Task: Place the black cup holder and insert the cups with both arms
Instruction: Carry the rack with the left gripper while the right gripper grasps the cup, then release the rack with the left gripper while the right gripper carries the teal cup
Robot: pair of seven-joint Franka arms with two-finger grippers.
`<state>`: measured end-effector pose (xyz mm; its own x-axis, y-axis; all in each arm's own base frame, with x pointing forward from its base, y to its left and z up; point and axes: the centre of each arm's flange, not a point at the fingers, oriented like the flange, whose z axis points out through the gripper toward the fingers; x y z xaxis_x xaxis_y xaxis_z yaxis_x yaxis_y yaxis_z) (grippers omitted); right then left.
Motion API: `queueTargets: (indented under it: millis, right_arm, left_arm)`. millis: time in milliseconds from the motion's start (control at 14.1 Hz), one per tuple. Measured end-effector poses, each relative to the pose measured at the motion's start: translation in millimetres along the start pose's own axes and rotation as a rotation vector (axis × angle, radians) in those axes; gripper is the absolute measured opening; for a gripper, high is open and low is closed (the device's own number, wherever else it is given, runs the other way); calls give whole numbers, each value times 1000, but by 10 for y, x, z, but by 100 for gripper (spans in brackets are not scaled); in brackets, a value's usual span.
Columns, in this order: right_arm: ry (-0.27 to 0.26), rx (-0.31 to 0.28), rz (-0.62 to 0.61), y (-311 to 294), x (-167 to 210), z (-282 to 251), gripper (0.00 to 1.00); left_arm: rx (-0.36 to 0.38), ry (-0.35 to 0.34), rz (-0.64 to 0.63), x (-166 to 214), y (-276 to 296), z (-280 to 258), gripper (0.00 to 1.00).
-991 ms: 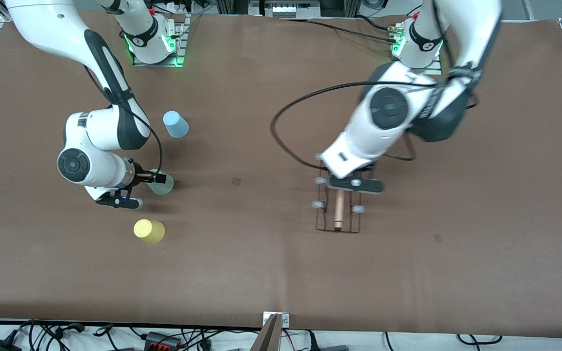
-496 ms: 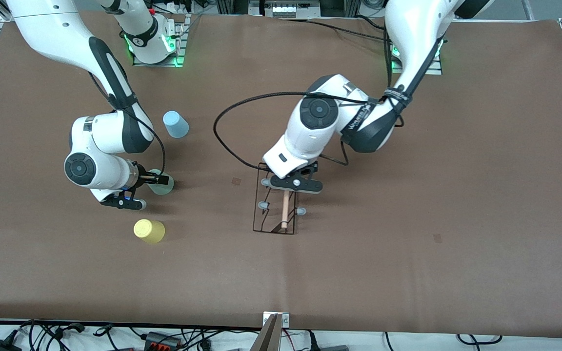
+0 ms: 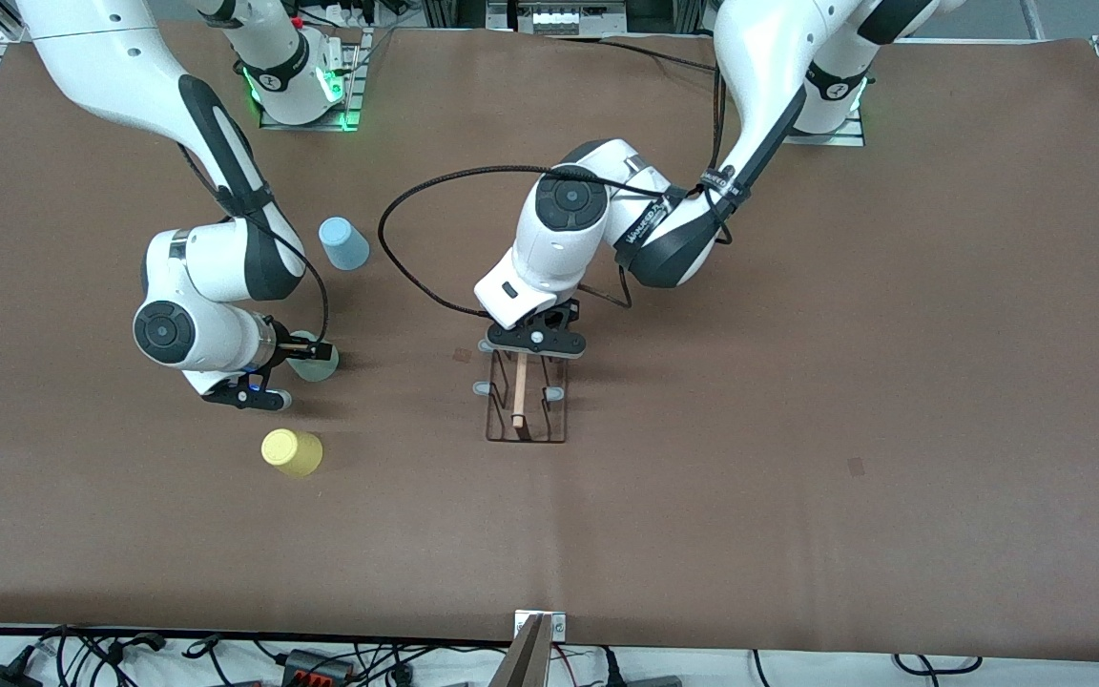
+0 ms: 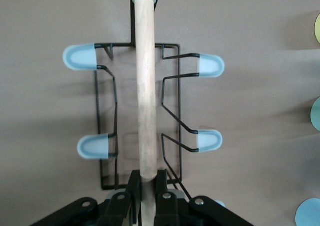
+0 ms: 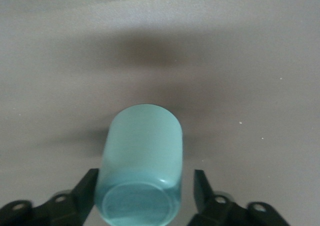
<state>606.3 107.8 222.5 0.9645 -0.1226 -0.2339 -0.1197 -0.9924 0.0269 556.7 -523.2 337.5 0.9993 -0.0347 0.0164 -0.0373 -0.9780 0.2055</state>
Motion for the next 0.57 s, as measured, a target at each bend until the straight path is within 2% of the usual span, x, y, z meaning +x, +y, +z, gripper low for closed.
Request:
queueTargets:
  millis: [71,283,425,496,566]
  right_arm:
    - [10,2,-3,-25,18,-48,66]
    - [18,7,-12,-86,103,-411,66]
    - [1,6,-21,-144,145,-906,66]
    - [3,9,-30,-198,140,-1184,66]
    - [7,16,-46,-298,106,-1431,66]
  left_arm:
    - [-1,1,-1,6,1,1,15]
    - [-1,1,-1,7,1,1,15]
    - [1,10,-5,45,-22,-27,27]
    - [0,21,-11,95,-43,-105,27]
    - [7,27,-21,160,-95,-243,32]
